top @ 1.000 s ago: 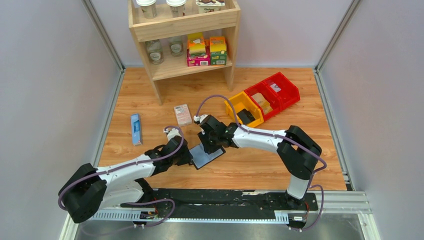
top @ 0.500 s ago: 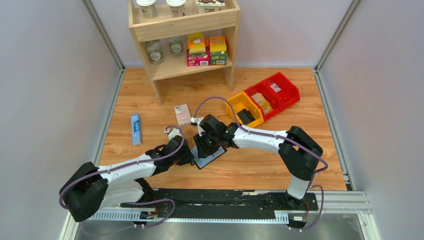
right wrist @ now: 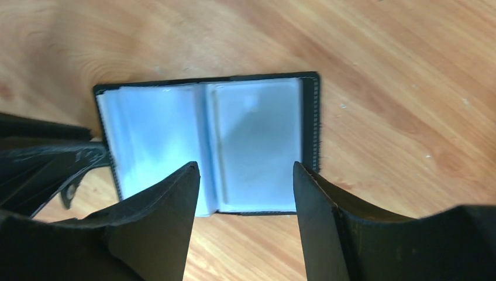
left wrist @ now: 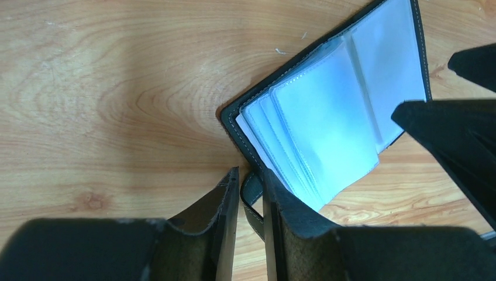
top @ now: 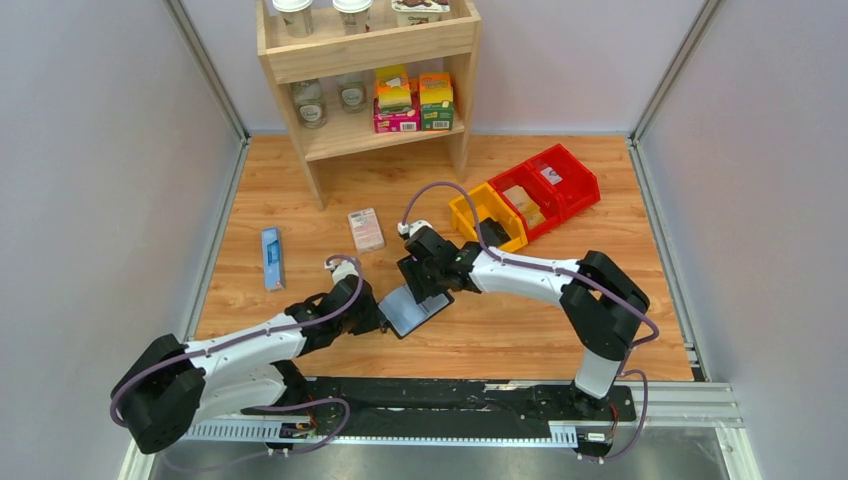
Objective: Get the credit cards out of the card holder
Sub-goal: Remove the credit card from the card holder.
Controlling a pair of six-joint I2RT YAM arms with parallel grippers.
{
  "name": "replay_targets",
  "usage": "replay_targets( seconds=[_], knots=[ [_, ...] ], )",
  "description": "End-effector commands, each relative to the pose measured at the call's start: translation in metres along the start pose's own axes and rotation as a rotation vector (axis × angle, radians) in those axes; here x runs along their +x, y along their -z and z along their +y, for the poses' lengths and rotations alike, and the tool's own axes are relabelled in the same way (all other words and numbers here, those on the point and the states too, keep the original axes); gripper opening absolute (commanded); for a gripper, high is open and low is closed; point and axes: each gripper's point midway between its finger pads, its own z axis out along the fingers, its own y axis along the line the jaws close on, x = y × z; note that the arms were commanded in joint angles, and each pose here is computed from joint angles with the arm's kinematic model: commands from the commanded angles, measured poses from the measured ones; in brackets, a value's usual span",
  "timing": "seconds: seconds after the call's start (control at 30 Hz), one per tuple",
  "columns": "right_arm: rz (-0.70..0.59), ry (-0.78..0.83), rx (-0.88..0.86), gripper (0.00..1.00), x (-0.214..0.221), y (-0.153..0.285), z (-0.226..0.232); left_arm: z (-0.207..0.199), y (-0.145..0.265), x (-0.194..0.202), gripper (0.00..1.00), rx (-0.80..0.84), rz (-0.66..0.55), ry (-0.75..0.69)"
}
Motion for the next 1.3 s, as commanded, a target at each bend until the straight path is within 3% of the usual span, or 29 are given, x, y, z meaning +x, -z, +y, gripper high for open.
replay_targets(
  seconds=[0.0, 0.33, 0.57, 0.87, 1.27],
  knots=[
    [0.005, 0.019, 0.067, 0.63, -0.002, -0.01, -0.013, 0.0, 0.006, -0.001, 0.31, 0.005, -0.011, 0.012],
    [0.049, 0.031, 0.016, 0.71, 0.009, -0.017, -0.004, -0.034, 0.027, -0.03, 0.41, 0.103, -0.078, 0.024],
    [0.063, 0.031, -0.007, 0.67, 0.01, -0.017, 0.0, -0.036, 0.011, -0.029, 0.42, 0.056, -0.049, -0.015],
    [0.007, 0.024, -0.081, 0.53, -0.007, 0.005, 0.014, -0.017, -0.01, -0.006, 0.33, -0.016, 0.024, -0.034],
    [-0.018, 0.003, -0.199, 0.56, -0.017, 0.029, 0.035, -0.013, -0.01, -0.001, 0.29, -0.022, 0.033, -0.032]
  ],
)
